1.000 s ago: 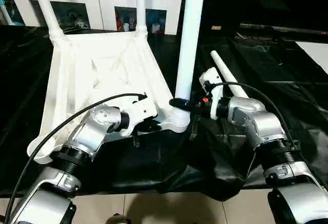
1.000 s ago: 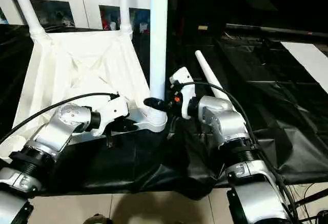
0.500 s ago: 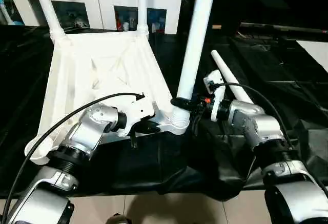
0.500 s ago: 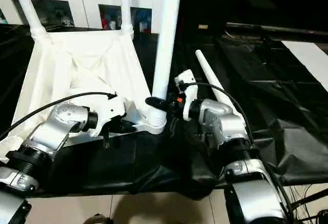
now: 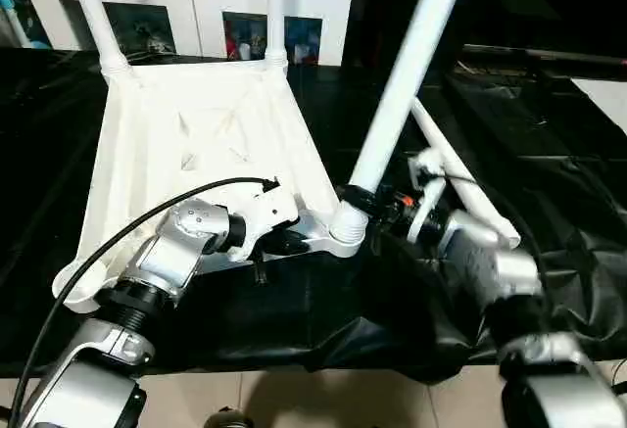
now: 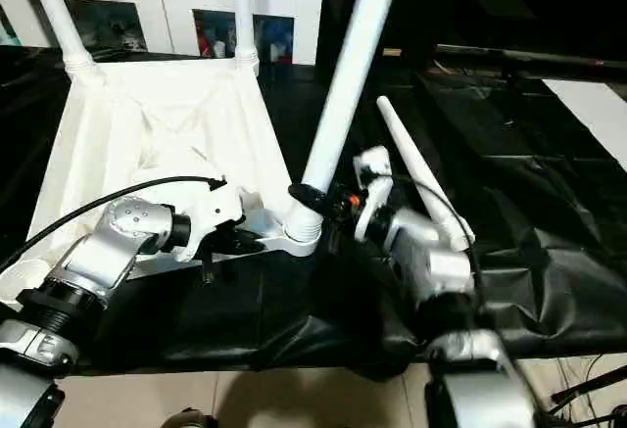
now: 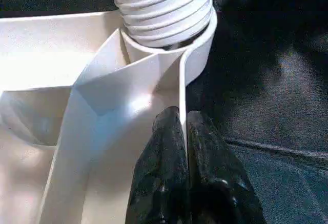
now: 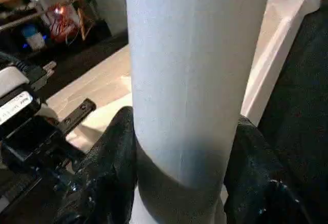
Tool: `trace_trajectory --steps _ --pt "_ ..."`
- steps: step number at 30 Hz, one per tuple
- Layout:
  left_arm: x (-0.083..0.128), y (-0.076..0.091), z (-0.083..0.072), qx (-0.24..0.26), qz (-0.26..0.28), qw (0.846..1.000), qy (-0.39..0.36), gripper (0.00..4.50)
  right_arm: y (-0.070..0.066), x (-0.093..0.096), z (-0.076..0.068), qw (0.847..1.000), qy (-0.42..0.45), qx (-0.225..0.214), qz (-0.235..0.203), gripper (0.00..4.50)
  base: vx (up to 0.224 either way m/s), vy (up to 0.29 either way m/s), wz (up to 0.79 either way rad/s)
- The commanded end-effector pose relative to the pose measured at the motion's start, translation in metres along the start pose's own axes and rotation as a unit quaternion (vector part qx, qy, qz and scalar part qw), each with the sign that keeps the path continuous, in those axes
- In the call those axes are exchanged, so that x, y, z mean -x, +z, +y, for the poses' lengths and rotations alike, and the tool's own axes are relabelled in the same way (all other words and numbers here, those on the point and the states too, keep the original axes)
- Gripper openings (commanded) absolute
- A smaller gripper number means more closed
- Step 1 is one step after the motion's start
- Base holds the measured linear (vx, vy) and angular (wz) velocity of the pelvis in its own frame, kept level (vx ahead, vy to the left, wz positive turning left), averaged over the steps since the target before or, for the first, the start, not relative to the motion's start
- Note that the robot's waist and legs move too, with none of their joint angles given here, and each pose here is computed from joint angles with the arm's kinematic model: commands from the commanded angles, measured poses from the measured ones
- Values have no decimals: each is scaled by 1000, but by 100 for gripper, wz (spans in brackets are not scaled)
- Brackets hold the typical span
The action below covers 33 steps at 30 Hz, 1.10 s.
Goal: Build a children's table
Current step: Insert table leg to table base
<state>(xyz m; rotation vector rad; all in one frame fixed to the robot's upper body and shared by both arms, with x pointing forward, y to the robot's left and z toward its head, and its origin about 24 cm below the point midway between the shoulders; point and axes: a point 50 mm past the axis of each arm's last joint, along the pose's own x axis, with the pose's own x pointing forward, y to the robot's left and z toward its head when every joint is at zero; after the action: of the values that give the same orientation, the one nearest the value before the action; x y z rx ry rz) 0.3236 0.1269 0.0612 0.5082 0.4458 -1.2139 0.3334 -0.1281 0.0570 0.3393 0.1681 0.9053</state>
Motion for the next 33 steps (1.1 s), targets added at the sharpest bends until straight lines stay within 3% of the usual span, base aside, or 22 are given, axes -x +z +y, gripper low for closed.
trace_trajectory --steps 1,10,20,24,29,33 --pt "-3 6 3 11 -31 999 14 0 -25 13 -5 999 -45 -6 27 186 0 0 0" --pt "-3 8 8 11 -26 999 23 0 -36 16 6 997 -27 61 50 185 0 0 0" --pt "-3 5 8 14 -25 999 32 0 -40 18 8 996 -21 72 57 185 0 0 0" --pt "0 3 7 5 -16 1000 23 0 -42 17 11 993 9 72 90 185 0 0 0" --pt "2 3 10 3 -13 999 30 0 -46 20 16 981 70 77 163 185 0 0 0" --pt "2 2 10 1 -10 999 33 0 -49 22 15 978 77 77 180 185 0 0 0"
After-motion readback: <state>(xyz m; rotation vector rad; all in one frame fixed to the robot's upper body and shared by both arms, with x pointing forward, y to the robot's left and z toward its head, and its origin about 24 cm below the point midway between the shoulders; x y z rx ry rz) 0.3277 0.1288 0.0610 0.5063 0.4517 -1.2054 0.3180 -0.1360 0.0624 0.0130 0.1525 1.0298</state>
